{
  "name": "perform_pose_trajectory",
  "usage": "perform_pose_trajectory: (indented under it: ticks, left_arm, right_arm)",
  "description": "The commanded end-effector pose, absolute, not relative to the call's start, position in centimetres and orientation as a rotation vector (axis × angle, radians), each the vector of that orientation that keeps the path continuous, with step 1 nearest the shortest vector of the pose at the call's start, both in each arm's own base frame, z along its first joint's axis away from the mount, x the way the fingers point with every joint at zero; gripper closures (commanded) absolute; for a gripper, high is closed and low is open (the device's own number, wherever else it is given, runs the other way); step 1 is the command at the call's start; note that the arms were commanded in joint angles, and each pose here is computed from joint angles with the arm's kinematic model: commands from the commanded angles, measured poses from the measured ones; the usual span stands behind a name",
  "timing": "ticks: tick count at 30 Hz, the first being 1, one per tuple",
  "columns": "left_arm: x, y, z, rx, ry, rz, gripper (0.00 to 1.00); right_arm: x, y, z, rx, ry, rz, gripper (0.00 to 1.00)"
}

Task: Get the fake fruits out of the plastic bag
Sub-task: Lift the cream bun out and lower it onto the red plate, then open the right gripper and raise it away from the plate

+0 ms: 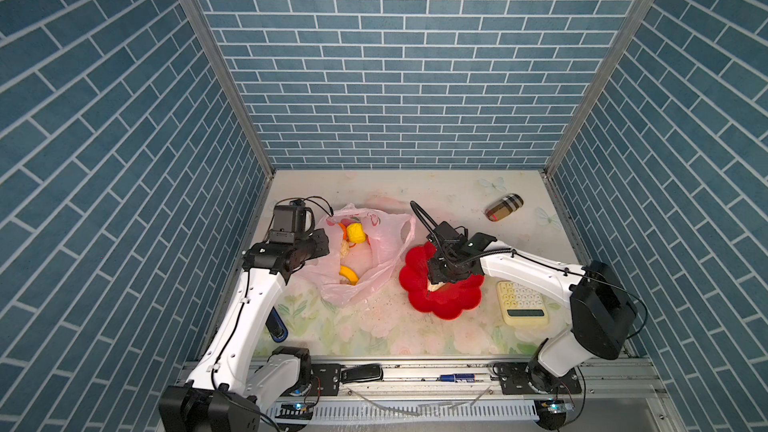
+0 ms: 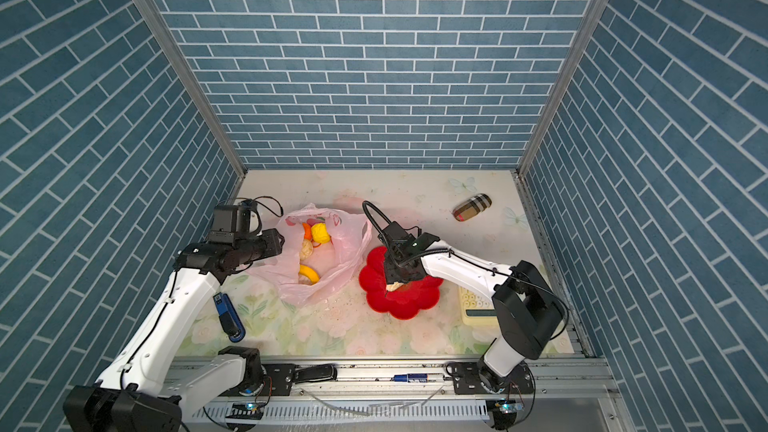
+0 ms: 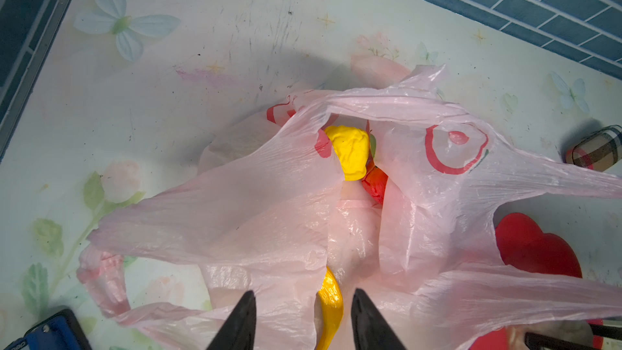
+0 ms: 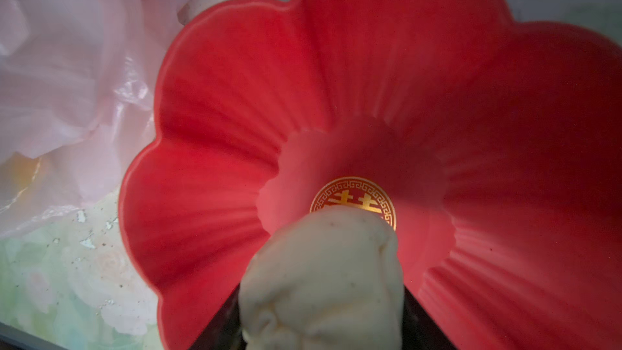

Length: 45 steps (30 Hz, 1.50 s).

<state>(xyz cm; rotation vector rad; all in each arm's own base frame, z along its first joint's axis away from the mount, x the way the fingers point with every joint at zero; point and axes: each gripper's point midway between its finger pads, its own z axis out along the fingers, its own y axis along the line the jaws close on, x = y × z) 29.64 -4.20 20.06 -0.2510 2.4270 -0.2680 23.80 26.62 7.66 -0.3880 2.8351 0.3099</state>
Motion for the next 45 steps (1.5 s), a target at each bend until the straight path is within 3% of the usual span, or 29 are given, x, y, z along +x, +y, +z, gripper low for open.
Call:
perform_pose_trajectory:
  ticks: [1,7,16,31,40,45]
  left_arm:
    - [29.3,-3.8,19.7,-0.247,2.430,-0.246,0.52]
    - [29.3,-3.9,19.7,-0.247,2.431,-0.251,0.52]
    - [29.2,-3.9,19.7,-0.244,2.432,-0.249,0.52]
    - [29.1,-3.9,19.6,-0.241,2.435,-0.252,0.51]
    - [29.0,-3.9,19.9,-0.239,2.425,-0.257,0.50]
    - [28.8,-3.7,19.8,-0.251,2.435,-0.238,0.49]
  right_arm:
    - [24.3,27.2,6.5,-0.418,2.839,0.313,0.73]
    - [24.5,27.1,5.0,-0.419,2.867,0.290,0.68]
    - [24.3,26.8,4.1,-0.416,2.884,0.279,0.47]
    - [24.1,26.5,4.2,-0.435,2.895,0.258,0.28]
    - [24.1,25.3,10.9,-0.396,2.779,0.296,0.25]
    - [23.4,23.2,16.3,-0.366,2.682,0.289,0.29]
